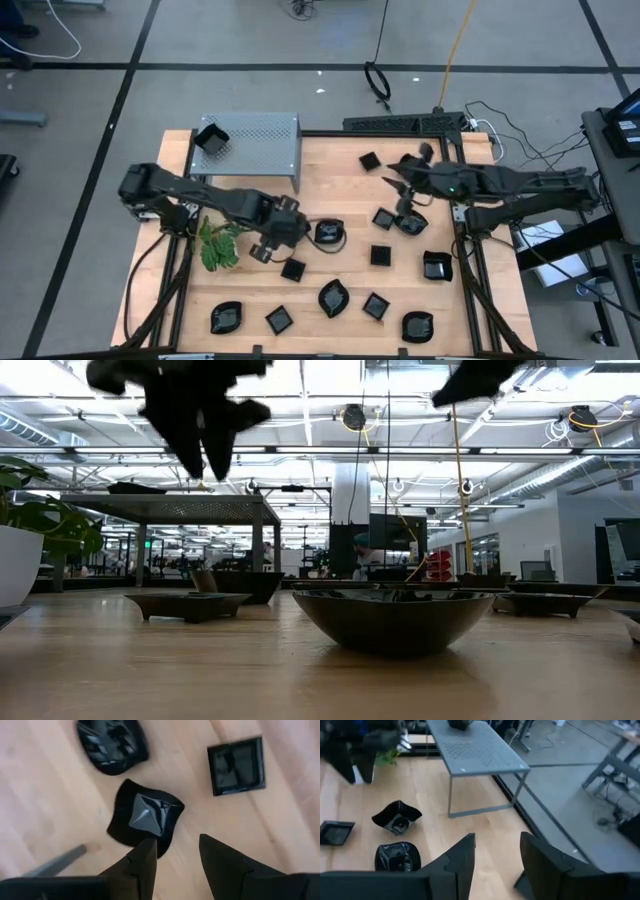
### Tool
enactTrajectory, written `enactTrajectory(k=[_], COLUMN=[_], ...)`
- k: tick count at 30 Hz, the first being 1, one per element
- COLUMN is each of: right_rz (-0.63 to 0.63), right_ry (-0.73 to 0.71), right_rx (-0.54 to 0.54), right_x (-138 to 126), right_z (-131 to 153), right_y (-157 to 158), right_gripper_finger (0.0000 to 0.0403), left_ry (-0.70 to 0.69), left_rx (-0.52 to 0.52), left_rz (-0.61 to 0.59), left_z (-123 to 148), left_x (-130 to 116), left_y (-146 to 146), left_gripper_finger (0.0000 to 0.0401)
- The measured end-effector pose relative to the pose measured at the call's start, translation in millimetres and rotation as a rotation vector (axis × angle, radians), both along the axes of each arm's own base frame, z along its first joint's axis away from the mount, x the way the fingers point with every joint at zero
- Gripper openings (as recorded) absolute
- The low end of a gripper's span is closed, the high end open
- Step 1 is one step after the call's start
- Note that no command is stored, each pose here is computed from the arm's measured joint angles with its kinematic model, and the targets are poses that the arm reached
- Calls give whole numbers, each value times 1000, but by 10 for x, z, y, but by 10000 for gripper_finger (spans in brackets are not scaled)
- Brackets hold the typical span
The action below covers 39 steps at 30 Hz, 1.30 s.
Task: Pick & Place Mini shaped plates
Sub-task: Stack the distorted square plate on top of the distorted square plate on the shelf
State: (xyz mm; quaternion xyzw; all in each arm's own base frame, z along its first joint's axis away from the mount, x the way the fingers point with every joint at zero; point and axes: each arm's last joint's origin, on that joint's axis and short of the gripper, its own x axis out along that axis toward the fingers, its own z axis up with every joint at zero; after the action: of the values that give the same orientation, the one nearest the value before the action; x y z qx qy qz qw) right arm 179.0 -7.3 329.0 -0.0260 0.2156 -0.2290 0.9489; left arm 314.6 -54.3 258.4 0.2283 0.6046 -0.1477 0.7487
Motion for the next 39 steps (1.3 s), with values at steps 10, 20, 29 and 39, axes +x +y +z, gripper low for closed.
enactTrajectory(k=[10,20,29,39], right_rz=[-56,-151,-161,-149], right_ry=[-227,-307,-399,-469], right_rx=[54,24,67,128], right_x=[-446,-574,-589,-593], right_z=[-833,-1330,-1602,-1651], right_y=[-25,-54,-55,-49], right_gripper_finger=[142,141,141,141], left_ry=[203,270,268,249], left_rx=[59,57,53,46], left_rz=[-183,-130,-92,-48], left_z=[-570,-870,-931,-932], left_x=[223,352,385,408], left_y=[-15,189,318,426], left_gripper_finger=[152,152,152,141])
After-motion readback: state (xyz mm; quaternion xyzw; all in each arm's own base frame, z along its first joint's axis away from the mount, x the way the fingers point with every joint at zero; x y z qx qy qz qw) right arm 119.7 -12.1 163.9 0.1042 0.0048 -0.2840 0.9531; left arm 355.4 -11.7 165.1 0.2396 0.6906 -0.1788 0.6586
